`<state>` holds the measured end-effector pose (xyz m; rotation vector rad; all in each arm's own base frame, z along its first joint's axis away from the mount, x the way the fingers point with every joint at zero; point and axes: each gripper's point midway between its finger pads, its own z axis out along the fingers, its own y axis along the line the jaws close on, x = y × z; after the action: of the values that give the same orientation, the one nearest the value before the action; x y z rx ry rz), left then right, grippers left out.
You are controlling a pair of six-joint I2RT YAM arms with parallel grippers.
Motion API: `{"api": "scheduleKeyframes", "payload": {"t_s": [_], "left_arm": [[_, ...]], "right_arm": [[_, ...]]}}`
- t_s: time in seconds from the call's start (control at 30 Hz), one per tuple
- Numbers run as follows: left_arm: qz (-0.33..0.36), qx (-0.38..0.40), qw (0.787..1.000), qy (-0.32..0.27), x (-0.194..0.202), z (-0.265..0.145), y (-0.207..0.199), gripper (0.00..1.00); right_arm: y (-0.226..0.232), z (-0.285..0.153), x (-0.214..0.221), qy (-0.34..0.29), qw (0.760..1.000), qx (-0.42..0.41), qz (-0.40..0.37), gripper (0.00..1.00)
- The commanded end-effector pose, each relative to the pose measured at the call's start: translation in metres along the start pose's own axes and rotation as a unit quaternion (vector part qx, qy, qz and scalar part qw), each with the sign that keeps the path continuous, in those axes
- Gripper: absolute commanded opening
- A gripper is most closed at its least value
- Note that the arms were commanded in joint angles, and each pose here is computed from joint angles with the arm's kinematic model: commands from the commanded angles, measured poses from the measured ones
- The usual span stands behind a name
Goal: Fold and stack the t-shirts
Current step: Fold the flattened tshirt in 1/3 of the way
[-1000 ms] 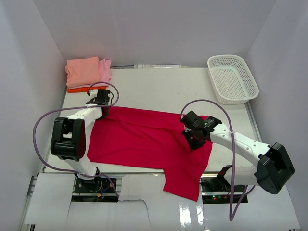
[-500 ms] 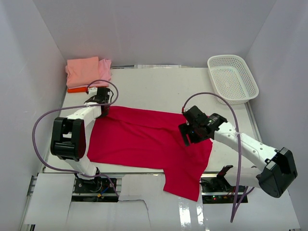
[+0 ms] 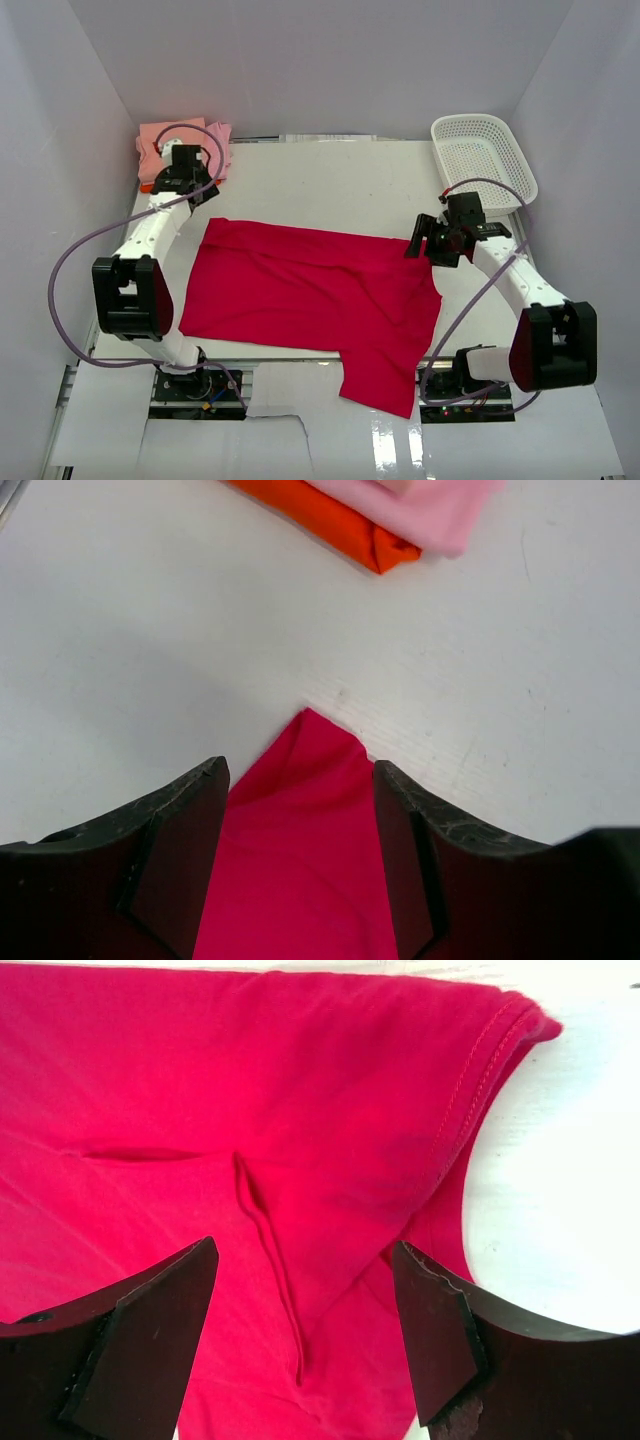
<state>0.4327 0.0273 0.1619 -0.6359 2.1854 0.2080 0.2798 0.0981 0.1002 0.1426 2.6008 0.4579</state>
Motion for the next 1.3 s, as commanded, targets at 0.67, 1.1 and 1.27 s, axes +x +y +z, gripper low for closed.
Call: {"api": "scheduleKeyframes", "payload": {"t_s": [0.67,1.1,1.27], "left_arm": [[-0.028,0.066,0.997,0.011,-0.052,0.007,0.031,0.71],[-0.018,0.060,0.998,0.018,-0.047,0.013,0.034,0.70],[-0.018,0.062,0.998,0.027,-0.042,0.016,0.035,0.70]], "right_arm": [[-0.065,0.056,-0.052,-0.029,0.995,0.030,0.096,0.76],[-0.085,0.081,-0.056,-0.017,0.992,0.039,0.116,0.42],[-0.082,0.084,-0.052,-0.013,0.992,0.028,0.118,0.19]]}}
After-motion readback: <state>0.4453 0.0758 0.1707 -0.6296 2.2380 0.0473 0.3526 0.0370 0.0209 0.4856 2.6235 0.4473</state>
